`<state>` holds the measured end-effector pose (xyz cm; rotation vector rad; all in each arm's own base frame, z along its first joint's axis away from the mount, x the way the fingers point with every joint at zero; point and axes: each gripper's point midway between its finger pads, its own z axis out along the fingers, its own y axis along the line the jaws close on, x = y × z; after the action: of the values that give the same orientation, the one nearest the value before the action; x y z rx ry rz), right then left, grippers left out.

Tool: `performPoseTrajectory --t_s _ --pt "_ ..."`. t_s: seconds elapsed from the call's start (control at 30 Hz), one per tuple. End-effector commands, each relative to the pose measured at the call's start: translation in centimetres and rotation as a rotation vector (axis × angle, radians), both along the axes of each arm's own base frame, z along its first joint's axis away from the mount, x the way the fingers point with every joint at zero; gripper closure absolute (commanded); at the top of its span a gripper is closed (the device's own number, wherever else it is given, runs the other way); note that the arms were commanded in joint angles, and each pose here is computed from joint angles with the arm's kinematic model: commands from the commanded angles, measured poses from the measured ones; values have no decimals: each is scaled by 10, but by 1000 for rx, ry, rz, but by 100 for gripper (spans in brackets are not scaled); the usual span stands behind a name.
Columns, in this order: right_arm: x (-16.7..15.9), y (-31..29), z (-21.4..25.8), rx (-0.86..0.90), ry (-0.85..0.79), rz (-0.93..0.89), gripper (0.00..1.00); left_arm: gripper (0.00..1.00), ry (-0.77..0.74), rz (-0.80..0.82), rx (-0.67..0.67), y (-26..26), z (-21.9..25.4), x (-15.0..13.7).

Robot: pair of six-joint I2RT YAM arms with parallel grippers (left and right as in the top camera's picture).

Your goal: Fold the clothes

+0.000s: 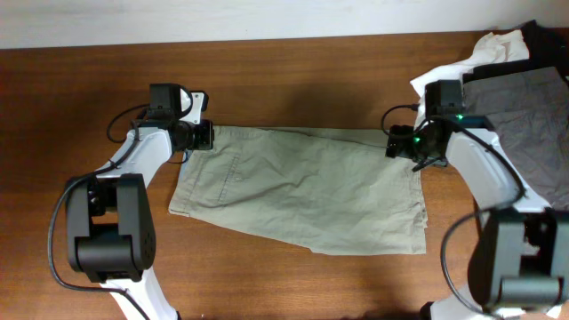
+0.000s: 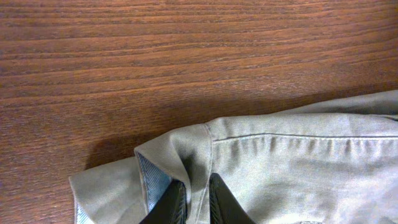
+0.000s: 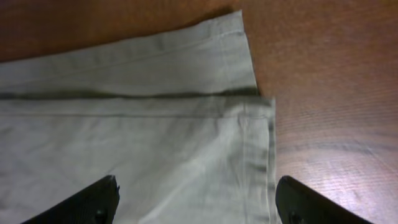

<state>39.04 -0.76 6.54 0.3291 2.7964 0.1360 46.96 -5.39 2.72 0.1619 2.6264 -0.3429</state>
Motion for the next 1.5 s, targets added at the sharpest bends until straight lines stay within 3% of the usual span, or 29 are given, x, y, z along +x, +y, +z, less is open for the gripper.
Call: performPoseTrajectory --t_s 0.0,0.13,0.2,0.3,0.33,0.53,0.57,0.63,1.0,1.13,1.2,1.27,1.37,1.47 --pt "5 -3 -22 -6 26 -1 23 89 3 1 4 2 -2 2" --pt "2 -22 -34 -42 59 -81 24 89 3 1 4 1 -2 2" --pt "1 -34 -35 -32 61 -125 32 89 3 1 4 1 -2 2" --pt "1 -36 -36 -24 62 -131 33 89 2 1 4 1 -2 2" --pt "2 -34 -39 -12 66 -127 38 88 3 1 4 1 -2 2" --pt "5 -30 -61 17 90 -121 38 89 3 1 4 2 -2 2" --pt "6 -31 -61 16 87 -122 42 89 3 0 4 1 -2 2" --pt "7 -31 -61 16 84 -121 62 89 3 1 4 1 -2 2" --pt "20 -42 -42 -37 61 -135 63 89 2 1 4 2 -2 2" --pt "18 -41 -43 -37 69 -135 78 89 2 1 4 2 -2 2" --pt "17 -41 -44 -37 73 -135 73 89 3 1 4 2 -2 2" --pt "13 -46 -47 -64 81 -143 51 89 3 1 4 2 -2 2" --pt "9 -51 -50 -96 91 -153 49 89 3 1 4 2 -2 2" --pt "15 -44 -49 -56 68 -141 57 89 3 0 4 1 -2 2"
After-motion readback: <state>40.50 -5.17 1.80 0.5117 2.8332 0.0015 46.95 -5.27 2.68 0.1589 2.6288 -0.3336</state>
